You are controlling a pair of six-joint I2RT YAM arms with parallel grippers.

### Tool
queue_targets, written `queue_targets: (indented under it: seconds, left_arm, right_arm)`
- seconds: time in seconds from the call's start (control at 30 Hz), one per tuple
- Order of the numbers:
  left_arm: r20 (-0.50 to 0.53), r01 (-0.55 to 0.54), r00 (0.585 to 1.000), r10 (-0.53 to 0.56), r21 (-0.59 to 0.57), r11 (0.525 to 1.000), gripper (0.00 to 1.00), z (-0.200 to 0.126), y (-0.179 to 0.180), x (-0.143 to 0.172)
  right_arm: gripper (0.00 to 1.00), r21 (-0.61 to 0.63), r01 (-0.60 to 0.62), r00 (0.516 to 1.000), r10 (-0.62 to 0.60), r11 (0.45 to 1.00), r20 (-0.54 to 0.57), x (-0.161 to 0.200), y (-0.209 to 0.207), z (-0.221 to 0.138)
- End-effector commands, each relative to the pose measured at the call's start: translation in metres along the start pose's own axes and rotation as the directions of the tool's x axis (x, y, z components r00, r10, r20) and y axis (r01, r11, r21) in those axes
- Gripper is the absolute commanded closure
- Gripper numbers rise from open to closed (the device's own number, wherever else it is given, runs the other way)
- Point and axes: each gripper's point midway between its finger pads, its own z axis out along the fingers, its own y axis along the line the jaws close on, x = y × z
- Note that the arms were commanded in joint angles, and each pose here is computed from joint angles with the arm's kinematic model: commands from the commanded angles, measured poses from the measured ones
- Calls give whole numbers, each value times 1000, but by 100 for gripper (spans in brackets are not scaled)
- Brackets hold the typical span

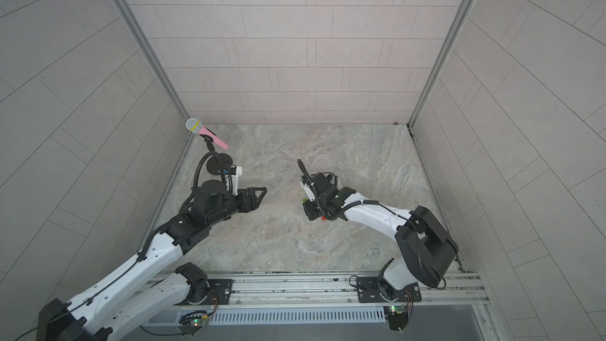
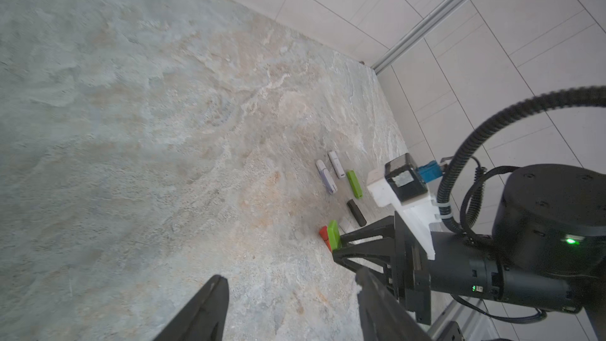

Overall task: Close the usb drive cover
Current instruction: Place the USB drive at the center of the board.

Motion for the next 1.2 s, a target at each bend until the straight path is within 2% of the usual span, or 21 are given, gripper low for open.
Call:
queue_targets:
  seconds: [0.0, 0.17, 0.47, 0.7, 0.9, 1.17]
  left_arm:
    - [73, 1, 997, 4, -72, 997, 27, -6, 15, -10]
    - [93, 12, 996, -1, -119, 993, 17, -10, 23, -12]
    - [154, 19, 988, 6, -161, 987, 1, -24, 31, -19]
    - [164, 14, 986, 16, -178, 984, 0, -25, 35, -20]
    - [166, 10, 986, 21, -187, 982, 0, -24, 37, -20]
    - [170, -5, 984, 44, -220, 976, 0, -29, 42, -21]
  right_arm:
    - [86, -17, -78, 991, 75, 997, -115, 15, 4, 11]
    - [84, 35, -84, 967, 90, 996, -238, 29, -3, 26]
    - [84, 77, -98, 927, 119, 992, -356, 48, -7, 49]
    - [84, 126, -81, 902, 127, 989, -414, 59, -15, 62]
    - [79, 209, 11, 880, 89, 978, -466, 65, -23, 63]
    - [67, 211, 21, 916, 66, 977, -397, 41, -18, 45]
